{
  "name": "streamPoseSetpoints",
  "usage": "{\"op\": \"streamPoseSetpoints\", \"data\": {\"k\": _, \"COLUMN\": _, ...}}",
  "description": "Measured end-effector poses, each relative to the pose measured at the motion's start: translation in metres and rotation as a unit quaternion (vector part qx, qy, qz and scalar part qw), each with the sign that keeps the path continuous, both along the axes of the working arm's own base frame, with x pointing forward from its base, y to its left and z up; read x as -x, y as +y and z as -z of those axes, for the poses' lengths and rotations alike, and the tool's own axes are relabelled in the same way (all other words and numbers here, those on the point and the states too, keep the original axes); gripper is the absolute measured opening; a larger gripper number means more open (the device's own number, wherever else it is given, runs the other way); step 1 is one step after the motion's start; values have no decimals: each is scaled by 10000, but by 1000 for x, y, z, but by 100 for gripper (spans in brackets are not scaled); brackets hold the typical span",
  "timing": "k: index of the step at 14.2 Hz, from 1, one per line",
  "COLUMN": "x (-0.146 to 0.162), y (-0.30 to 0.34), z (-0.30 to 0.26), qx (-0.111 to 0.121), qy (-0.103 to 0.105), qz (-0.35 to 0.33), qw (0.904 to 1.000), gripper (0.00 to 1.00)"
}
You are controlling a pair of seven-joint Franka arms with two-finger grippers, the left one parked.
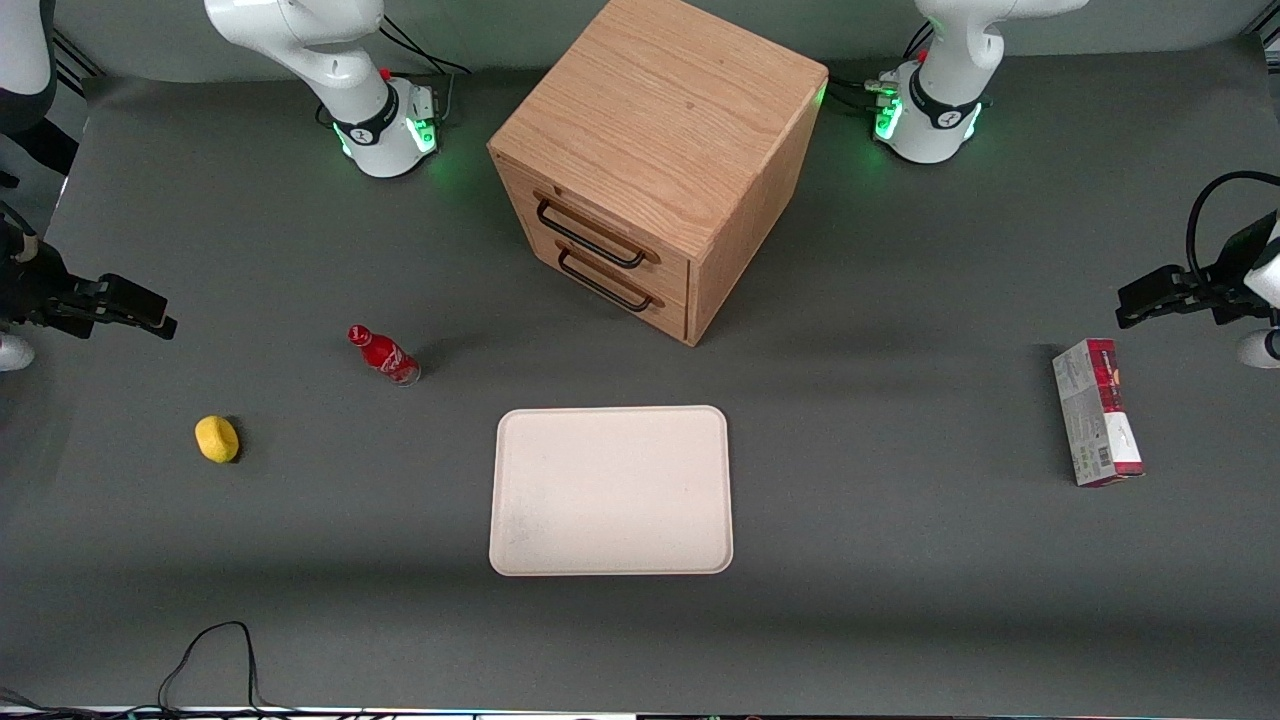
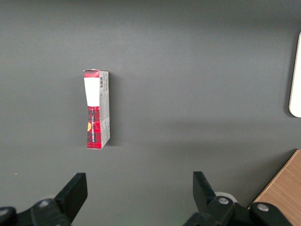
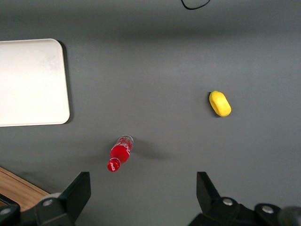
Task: Open upper drawer
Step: 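Move the right gripper toward the wooden cabinet's upper drawer handle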
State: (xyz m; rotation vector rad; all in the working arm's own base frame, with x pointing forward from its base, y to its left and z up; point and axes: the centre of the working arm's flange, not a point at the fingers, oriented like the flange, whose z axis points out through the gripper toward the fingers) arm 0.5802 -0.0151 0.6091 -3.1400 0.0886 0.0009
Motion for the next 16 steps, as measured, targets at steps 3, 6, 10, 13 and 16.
{"op": "streamPoseSetpoints", "data": {"k": 3, "x": 0, "y": 0, "z": 0, "qx": 0, "qy": -1, "qz": -3, "qw": 10000, "gripper": 100}}
{"op": "streamPoseSetpoints", "data": {"k": 6, "x": -1, "y": 14, "z": -3, "qx": -13, "qy": -34, "qz": -129, "qw": 9999, "gripper": 100}}
{"op": "streamPoseSetpoints", "data": {"k": 10, "x": -1, "y": 93, "z": 2, "qx": -22, "qy": -6, "qz": -798, "qw": 9968, "gripper": 100}}
{"op": "streamPoseSetpoints", "data": {"k": 13, "x": 2, "y": 168, "z": 9, "qx": -15, "qy": 15, "qz": -1416, "qw": 9899, "gripper": 100}}
{"op": "streamPoseSetpoints", "data": {"k": 16, "x": 23, "y": 247, "z": 14, "qx": -8, "qy": 54, "qz": -2086, "qw": 9780, "gripper": 100}}
